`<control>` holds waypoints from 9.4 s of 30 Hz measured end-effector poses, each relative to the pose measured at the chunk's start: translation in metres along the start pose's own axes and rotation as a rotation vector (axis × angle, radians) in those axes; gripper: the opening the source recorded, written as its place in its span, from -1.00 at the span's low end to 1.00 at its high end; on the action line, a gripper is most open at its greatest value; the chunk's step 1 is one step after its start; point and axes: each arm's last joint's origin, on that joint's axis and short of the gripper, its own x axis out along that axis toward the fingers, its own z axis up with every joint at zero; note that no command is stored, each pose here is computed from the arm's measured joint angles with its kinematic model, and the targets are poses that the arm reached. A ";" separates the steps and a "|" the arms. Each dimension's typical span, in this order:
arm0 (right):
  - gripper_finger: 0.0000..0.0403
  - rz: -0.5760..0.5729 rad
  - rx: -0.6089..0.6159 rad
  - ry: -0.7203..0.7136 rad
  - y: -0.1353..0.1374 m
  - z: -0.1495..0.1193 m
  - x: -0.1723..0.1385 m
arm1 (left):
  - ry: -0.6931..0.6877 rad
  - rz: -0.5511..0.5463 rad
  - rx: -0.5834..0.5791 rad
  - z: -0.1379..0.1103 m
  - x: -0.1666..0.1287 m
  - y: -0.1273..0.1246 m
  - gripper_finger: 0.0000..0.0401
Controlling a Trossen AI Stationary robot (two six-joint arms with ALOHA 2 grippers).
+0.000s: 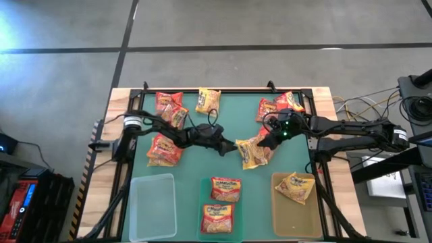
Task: Sort Maruchan noodles
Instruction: Put the yellow noodle pack into the orange bin, then put the orange noodle pack into the transparent bin
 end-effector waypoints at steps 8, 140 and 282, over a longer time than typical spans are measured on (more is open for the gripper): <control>-0.15 -0.052 0.005 -0.067 -0.001 0.003 0.000 | 0.003 -0.014 -0.069 0.001 0.016 0.002 0.13; -0.32 -0.036 0.094 0.169 0.017 -0.010 0.054 | 0.019 0.369 0.553 0.004 -0.030 -0.026 -0.20; -0.03 -0.281 0.107 0.093 -0.029 0.047 0.056 | -0.112 0.273 0.515 0.016 -0.044 -0.018 -0.19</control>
